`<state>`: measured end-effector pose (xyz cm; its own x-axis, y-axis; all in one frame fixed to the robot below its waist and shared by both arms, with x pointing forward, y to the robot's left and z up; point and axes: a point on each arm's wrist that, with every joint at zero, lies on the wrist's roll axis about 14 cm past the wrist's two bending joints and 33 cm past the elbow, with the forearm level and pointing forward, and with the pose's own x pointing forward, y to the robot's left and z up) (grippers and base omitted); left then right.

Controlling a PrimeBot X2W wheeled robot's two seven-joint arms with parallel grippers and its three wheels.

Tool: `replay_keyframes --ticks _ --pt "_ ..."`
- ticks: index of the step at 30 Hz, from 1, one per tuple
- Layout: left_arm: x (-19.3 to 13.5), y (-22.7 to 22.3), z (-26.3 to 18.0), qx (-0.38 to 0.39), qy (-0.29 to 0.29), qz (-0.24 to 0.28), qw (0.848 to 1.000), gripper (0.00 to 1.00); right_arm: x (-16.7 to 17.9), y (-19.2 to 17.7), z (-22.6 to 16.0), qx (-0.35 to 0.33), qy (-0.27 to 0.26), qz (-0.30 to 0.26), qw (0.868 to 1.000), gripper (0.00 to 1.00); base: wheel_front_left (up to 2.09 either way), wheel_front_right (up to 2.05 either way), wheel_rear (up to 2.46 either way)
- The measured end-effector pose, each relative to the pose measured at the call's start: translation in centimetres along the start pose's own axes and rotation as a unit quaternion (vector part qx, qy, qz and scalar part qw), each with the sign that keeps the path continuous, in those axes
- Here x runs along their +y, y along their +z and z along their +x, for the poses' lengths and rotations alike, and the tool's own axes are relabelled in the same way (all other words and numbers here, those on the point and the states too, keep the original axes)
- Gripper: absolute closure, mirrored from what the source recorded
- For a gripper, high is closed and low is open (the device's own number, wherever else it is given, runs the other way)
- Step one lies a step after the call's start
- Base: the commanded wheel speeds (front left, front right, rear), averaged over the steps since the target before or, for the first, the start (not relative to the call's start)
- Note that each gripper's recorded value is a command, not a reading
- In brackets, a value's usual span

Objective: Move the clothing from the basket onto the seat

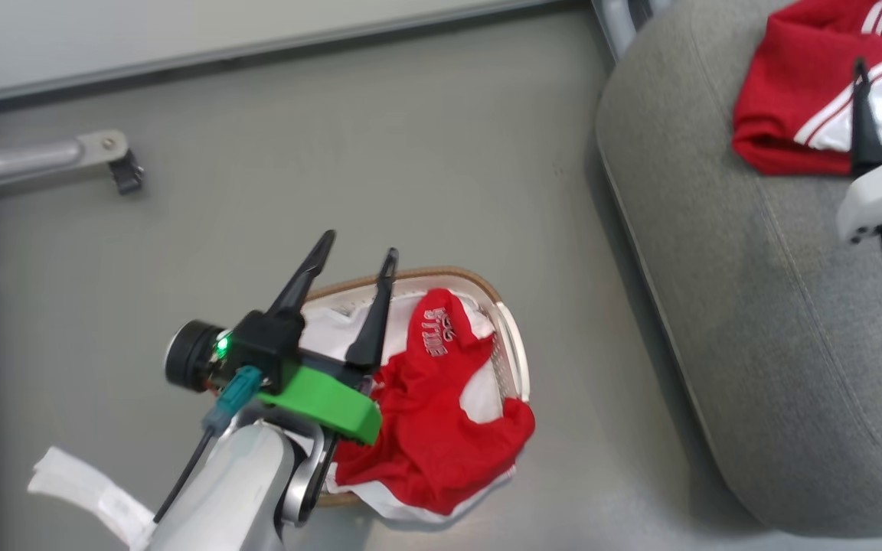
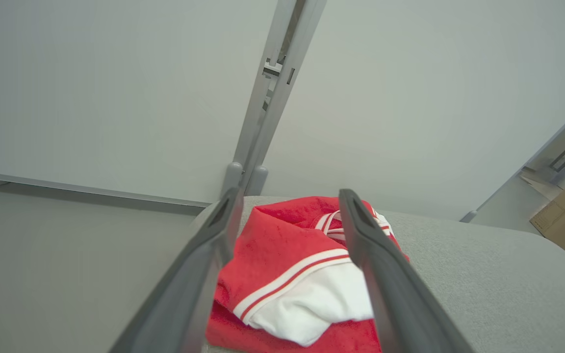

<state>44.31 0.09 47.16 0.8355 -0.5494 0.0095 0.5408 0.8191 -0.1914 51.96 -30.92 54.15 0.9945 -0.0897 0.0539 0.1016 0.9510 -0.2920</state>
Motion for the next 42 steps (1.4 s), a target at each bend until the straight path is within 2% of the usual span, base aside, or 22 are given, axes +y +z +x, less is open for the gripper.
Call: replay_keyframes --ticks 9,14,18,28,31,42 --pt "4.8 2.5 -6.2 -0.029 0.125 -0.004 0.992 0.0 7.4 1.4 -3.4 -0.021 0.067 0.075 0.995 0.0 0.0 0.0 0.0" --pt "7.2 2.7 -10.8 -0.034 0.199 -0.009 0.979 0.0 12.6 1.3 -6.4 -0.017 0.114 0.115 0.987 0.0 0.0 0.0 0.0" --pt "8.3 2.4 -13.8 -0.038 0.247 -0.018 0.968 0.0 15.2 1.4 -8.6 -0.013 0.131 0.149 0.98 0.0 0.0 0.0 0.0" --pt "7.8 1.6 -17.5 -0.041 0.276 -0.035 0.96 0.0 16.0 0.4 -13.2 -0.001 0.131 0.161 0.978 0.0 0.0 0.0 0.0" --pt "7.6 1.2 -18.3 -0.036 0.279 -0.035 0.959 0.0 16.5 0.6 -14.2 -0.003 0.136 0.182 0.974 0.0 0.0 0.0 0.0" --pt "7.3 1.2 -18.3 -0.039 0.274 -0.035 0.96 0.0 17.3 1.6 -15.2 -0.014 0.149 0.204 0.968 0.0 0.0 0.0 0.0"
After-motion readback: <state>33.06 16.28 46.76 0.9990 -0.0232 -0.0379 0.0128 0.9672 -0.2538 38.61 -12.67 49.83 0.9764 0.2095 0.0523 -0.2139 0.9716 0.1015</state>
